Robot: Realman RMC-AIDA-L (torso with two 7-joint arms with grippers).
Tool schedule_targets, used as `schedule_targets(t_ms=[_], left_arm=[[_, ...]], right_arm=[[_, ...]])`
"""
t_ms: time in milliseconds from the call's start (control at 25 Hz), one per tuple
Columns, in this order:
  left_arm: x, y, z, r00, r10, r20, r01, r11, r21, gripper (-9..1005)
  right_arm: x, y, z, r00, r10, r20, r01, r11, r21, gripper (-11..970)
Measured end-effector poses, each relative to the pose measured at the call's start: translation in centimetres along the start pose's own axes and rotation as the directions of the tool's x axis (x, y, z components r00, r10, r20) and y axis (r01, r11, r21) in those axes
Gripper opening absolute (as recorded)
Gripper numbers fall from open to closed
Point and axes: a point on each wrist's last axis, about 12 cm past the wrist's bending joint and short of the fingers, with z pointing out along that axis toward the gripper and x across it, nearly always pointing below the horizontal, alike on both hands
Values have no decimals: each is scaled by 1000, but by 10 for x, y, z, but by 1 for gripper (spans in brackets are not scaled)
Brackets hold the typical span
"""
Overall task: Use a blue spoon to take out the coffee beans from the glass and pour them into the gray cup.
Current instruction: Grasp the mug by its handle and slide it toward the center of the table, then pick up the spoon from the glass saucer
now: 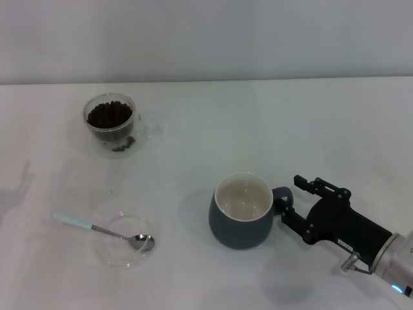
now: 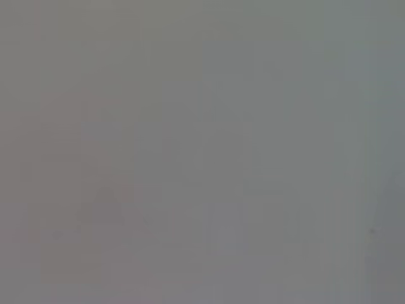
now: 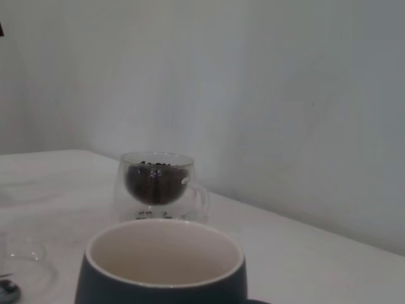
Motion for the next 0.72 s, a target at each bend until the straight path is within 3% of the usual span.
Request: schedule_targets(t_ms=[160, 720], left_arm=[[0, 0, 1, 1000, 3, 1, -3, 1000, 1, 888], [0, 2, 5, 1000, 3, -4, -3, 1000, -10, 887]], right_arm=[[2, 0, -6, 1000, -8, 7, 8, 1000, -11, 592], [12, -3, -51, 997, 47, 65, -46, 999, -16, 583]])
